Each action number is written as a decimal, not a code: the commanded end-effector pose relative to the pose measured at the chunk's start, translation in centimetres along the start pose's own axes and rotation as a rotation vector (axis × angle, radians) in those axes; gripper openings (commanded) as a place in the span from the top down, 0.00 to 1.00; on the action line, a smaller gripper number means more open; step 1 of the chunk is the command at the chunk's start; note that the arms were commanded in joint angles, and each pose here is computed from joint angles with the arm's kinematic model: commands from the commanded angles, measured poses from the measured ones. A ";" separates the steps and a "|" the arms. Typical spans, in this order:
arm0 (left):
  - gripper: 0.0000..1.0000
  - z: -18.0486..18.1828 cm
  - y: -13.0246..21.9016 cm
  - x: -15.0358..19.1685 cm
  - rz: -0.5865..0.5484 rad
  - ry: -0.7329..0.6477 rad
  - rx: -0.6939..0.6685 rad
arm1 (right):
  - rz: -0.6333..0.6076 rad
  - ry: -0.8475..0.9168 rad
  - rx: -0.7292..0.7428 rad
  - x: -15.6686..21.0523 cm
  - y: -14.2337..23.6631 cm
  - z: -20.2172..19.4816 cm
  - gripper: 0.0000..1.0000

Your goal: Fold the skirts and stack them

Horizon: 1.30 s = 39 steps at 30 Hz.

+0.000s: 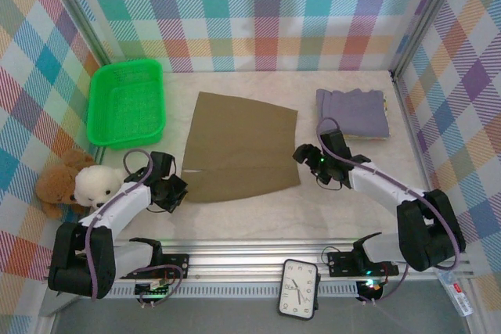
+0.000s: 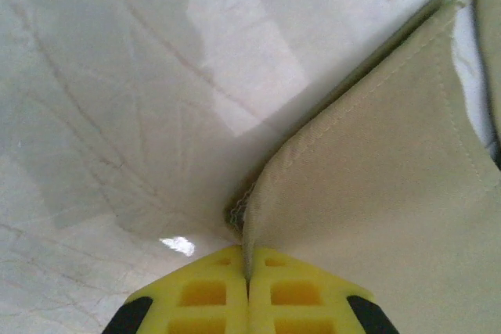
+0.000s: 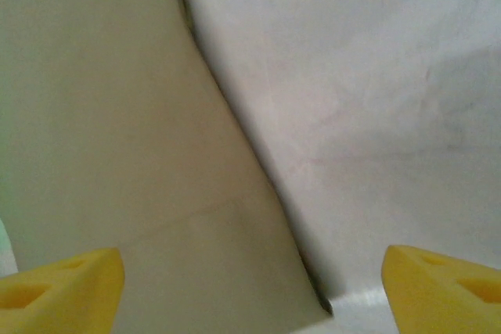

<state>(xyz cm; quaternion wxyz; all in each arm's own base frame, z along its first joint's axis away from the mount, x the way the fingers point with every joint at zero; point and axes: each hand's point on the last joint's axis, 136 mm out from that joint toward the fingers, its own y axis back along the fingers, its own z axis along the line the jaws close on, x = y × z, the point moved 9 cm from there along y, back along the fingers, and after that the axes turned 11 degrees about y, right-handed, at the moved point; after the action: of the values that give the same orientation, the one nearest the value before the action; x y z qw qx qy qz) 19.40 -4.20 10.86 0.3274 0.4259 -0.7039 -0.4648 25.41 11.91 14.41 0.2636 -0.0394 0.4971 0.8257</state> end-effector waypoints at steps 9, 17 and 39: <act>1.00 0.6 -0.7 0.0 0.038 0.013 -0.079 | 0.189 -0.032 0.028 3.4 -2.2 -1.5 0.58; 1.00 0.8 -0.6 0.0 0.032 0.007 -0.090 | 0.180 -0.026 -0.024 3.6 -3.0 -0.7 0.65; 1.00 0.7 -0.8 0.0 0.036 0.005 -0.090 | 0.174 -0.054 -0.024 4.8 -3.6 -1.1 0.69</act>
<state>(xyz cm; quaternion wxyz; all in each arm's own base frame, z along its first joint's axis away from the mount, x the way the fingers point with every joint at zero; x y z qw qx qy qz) 19.49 -4.33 10.20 0.3428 0.4109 -0.6994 -0.4738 23.06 13.93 9.65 0.2034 0.0280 0.4885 0.8481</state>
